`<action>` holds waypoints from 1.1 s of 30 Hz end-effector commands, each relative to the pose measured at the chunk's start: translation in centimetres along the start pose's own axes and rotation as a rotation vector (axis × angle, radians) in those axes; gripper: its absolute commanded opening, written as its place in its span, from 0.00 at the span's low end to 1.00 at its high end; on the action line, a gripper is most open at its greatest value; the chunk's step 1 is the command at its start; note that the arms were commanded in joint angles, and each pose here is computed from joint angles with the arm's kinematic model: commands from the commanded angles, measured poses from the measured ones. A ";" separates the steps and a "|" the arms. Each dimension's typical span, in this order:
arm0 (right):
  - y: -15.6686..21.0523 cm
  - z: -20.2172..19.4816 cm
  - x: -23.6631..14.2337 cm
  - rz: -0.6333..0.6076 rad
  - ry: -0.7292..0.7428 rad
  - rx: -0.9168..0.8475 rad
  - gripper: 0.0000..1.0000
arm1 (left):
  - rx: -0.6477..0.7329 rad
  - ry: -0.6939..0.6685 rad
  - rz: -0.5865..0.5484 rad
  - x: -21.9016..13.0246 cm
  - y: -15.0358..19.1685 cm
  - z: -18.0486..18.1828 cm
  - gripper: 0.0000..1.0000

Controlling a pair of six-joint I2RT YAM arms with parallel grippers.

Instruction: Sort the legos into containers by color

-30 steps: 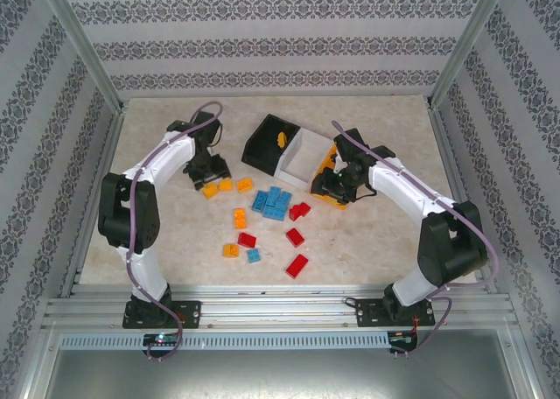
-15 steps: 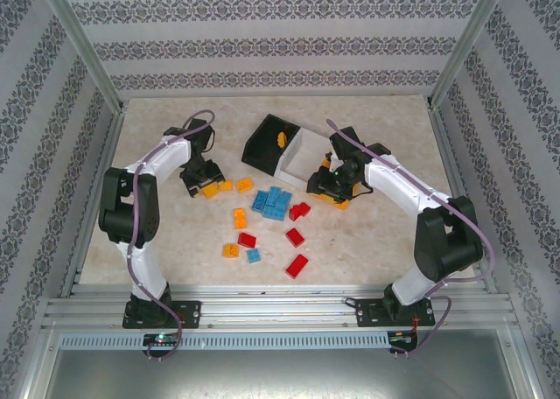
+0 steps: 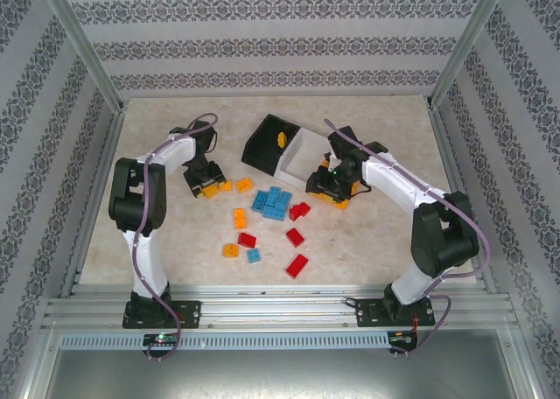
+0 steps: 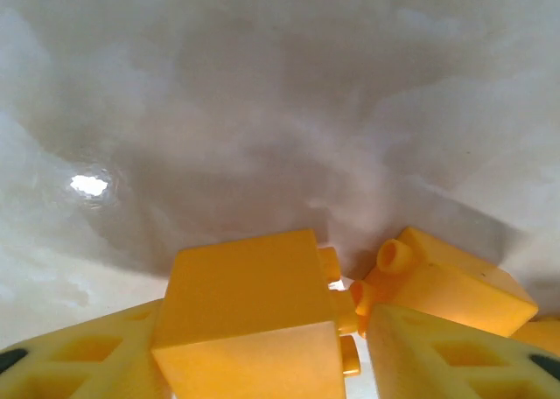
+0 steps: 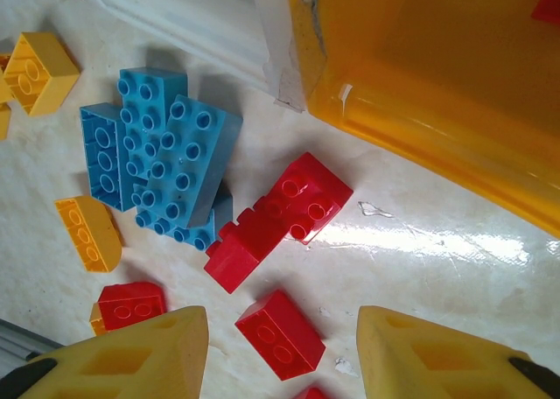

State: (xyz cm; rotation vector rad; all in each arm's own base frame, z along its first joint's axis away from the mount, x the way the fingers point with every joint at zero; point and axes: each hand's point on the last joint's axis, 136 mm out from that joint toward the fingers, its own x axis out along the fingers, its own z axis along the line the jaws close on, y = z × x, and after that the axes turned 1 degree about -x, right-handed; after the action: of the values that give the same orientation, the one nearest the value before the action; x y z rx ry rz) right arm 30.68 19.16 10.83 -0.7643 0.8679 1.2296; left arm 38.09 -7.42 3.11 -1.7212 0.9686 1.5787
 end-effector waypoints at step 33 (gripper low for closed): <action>1.6 -1.3 -0.7 -0.012 0.032 0.018 0.49 | -0.049 0.641 -0.045 -10.7 -4.1 -15.0 0.38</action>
State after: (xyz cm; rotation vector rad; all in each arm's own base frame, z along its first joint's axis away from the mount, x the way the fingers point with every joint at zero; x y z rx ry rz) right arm 29.35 19.16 10.48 -0.7744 0.8806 1.2372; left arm 47.11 -13.11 13.72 -2.2534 1.0974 1.1287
